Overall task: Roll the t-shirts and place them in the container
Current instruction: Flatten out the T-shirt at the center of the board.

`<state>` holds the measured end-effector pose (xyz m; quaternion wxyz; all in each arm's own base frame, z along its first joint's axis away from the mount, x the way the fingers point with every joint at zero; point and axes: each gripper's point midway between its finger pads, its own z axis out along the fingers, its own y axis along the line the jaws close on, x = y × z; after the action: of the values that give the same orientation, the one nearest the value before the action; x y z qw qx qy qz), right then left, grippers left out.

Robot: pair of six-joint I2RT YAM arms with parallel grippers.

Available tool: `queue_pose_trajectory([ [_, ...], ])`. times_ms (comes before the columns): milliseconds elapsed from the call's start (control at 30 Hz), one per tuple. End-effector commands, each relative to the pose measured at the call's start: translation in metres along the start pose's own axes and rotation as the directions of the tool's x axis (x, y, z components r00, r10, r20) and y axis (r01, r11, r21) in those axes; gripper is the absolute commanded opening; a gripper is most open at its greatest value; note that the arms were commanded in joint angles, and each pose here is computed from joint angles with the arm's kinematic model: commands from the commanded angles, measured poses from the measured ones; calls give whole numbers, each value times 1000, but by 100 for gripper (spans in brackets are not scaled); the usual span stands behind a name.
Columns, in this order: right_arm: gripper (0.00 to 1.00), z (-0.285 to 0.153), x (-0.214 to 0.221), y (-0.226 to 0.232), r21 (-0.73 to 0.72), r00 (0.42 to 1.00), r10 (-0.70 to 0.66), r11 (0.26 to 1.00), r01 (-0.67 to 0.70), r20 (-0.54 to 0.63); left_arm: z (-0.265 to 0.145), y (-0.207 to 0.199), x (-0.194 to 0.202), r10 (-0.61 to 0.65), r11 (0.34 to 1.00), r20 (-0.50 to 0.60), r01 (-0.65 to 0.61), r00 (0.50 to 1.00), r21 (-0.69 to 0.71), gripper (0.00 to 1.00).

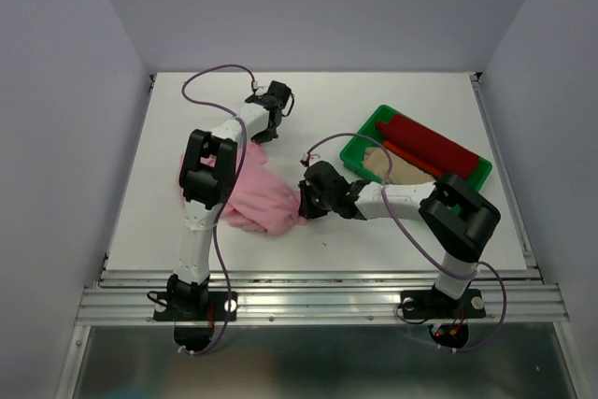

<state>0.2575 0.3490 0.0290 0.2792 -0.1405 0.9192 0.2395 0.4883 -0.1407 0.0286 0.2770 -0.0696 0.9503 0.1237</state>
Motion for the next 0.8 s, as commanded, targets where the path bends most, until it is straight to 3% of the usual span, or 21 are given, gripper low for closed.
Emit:
queue_pose_trajectory([
  [0,4,-15,-49,25,-59,990,-7,998,15,142,-70,23,-53,-55,998,139,50,989,43,0],
  [167,1,-58,-105,22,52,948,-93,995,81,303,-137,51,-110,-137,988,287,109,948,109,0],
  [267,1,-87,-147,27,94,903,-141,989,113,405,-189,75,-149,-210,972,391,148,896,182,0],
  [367,1,-131,-201,38,122,829,-161,986,113,536,-246,103,-187,-295,947,503,177,813,269,0],
  [433,1,-156,-231,43,145,780,-197,980,138,594,-290,128,-217,-370,918,580,190,726,348,0],
  [467,1,-182,-262,49,157,727,-206,978,135,655,-315,149,-233,-408,904,623,201,667,377,0],
  [567,1,-226,-306,66,191,630,-241,970,148,738,-372,171,-261,-487,859,678,161,551,487,0],
  [767,1,-280,-325,84,155,539,-235,969,190,809,-429,202,-274,-556,813,723,87,410,575,0],
])
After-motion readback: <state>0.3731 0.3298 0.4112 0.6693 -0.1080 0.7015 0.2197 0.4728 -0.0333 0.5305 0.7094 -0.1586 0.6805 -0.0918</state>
